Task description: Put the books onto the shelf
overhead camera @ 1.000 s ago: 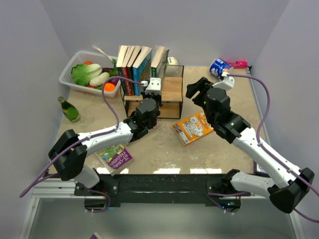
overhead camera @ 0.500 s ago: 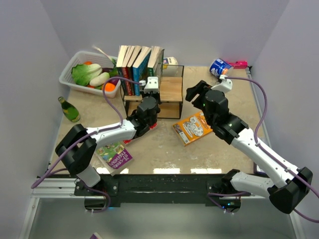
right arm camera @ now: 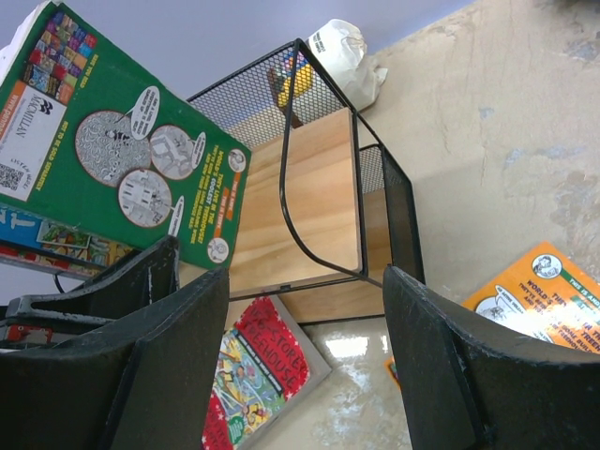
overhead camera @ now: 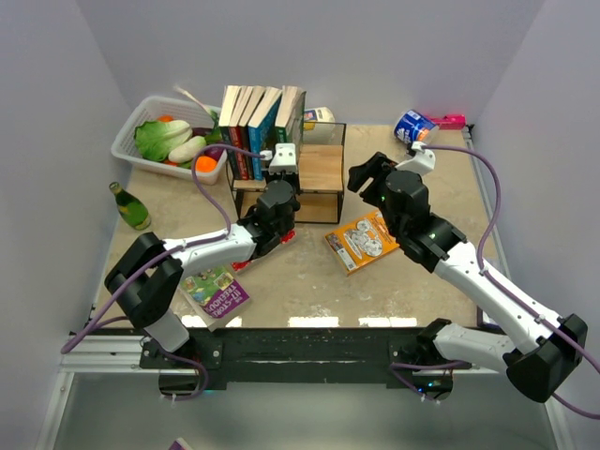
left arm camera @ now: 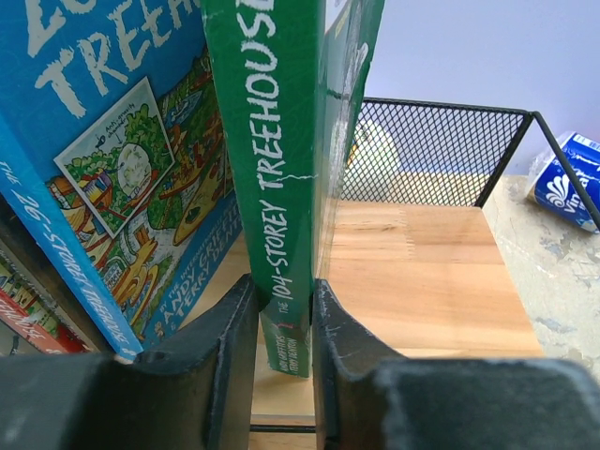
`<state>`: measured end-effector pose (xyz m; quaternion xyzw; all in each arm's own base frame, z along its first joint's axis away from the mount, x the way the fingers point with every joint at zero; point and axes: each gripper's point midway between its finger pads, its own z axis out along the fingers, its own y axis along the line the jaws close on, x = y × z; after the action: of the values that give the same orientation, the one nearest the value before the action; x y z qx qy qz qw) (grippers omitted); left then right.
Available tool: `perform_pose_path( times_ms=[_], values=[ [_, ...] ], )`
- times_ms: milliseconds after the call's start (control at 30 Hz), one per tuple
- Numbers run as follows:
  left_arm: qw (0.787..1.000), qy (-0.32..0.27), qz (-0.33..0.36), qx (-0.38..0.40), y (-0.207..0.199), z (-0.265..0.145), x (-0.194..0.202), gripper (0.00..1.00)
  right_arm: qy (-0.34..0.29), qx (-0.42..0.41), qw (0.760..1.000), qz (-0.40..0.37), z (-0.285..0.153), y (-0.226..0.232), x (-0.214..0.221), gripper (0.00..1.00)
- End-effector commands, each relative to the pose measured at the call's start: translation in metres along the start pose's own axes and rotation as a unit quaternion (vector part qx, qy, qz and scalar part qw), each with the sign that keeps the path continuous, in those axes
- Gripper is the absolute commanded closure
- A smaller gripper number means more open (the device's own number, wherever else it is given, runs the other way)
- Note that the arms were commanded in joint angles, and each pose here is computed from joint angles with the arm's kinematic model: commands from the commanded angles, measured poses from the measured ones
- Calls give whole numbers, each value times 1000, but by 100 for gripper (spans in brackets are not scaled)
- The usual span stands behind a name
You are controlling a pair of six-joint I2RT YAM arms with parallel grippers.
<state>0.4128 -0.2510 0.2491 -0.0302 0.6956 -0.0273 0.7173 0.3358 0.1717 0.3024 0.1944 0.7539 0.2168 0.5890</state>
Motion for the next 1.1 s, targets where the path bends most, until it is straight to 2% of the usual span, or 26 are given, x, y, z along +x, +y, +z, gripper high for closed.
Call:
perform_pose_path(
  times_ms=[0,467,700,1067],
  values=[
    [998,-36,-46,-22,7,2,-31,68,-20,-8,1000,16,1,6,-11,30],
    [998,-20,-51,-32,19,-12,-33,52,-20,-8,1000,20,1,6,-13,30],
    [999,-11,-34,-30,18,-32,-37,51,-23,-9,999,24,1,9,-16,29],
    [999,16,-26,-28,24,-65,-22,50,-23,-14,999,30,1,11,-17,29]
  ],
)
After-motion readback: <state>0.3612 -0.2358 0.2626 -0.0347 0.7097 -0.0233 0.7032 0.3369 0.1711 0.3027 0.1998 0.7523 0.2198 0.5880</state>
